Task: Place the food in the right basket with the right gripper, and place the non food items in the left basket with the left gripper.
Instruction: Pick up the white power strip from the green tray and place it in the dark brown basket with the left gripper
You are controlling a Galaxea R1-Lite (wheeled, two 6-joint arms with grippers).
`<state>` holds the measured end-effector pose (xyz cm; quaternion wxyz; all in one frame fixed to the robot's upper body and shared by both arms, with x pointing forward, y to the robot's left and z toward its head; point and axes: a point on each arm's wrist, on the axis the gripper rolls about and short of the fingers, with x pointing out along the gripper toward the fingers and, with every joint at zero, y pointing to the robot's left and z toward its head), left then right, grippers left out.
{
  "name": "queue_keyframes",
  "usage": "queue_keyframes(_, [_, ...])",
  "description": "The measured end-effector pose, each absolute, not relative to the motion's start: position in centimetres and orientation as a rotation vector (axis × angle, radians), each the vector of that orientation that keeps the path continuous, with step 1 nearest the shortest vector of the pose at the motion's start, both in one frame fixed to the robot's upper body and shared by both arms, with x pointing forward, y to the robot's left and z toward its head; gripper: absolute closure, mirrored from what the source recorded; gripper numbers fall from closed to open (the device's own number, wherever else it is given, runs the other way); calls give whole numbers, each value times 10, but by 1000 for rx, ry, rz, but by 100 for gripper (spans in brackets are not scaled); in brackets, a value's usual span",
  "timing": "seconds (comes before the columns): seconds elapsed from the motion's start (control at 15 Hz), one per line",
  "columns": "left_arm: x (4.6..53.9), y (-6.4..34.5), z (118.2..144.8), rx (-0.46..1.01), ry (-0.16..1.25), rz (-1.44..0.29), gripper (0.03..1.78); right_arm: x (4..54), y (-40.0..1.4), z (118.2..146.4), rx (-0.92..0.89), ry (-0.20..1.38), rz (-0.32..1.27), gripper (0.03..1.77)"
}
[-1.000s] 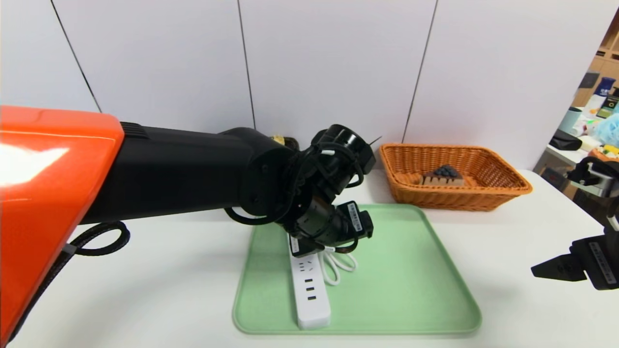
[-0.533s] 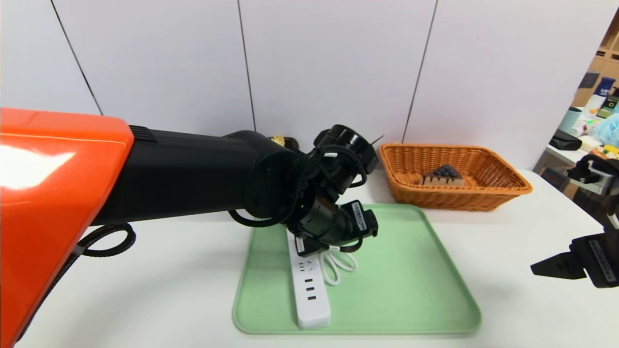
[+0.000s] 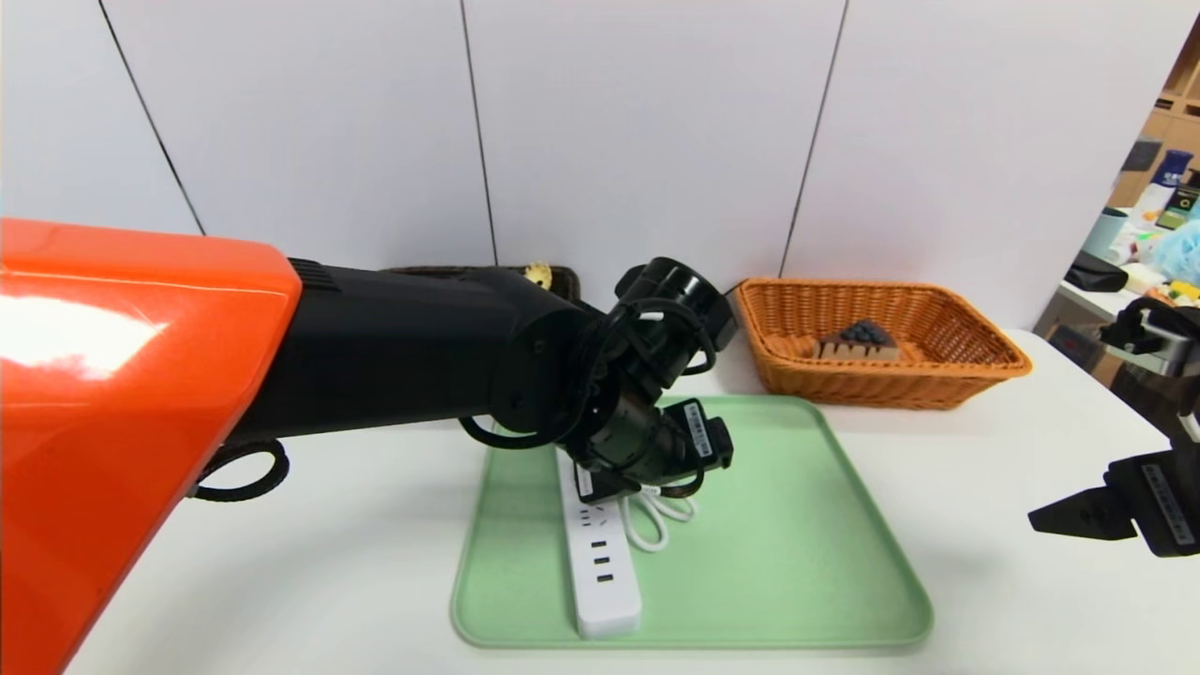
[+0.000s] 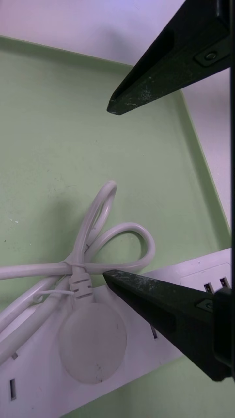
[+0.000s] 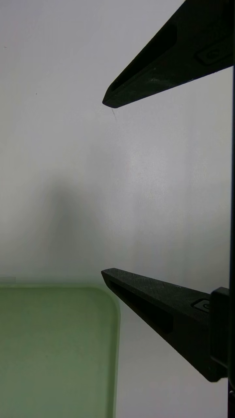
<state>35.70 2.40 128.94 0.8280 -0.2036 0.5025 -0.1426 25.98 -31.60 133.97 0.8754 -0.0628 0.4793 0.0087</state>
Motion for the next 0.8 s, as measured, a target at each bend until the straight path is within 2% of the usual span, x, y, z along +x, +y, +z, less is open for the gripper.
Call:
queue_keyframes(0.47, [359,21,1283,-407,1066,-294,12,260,-316,1342,-130,993,20,10])
queue_keyframes(0.8, [358,25,1285,-295,986,-261,12,260,-316,1342,-129,994,21,10])
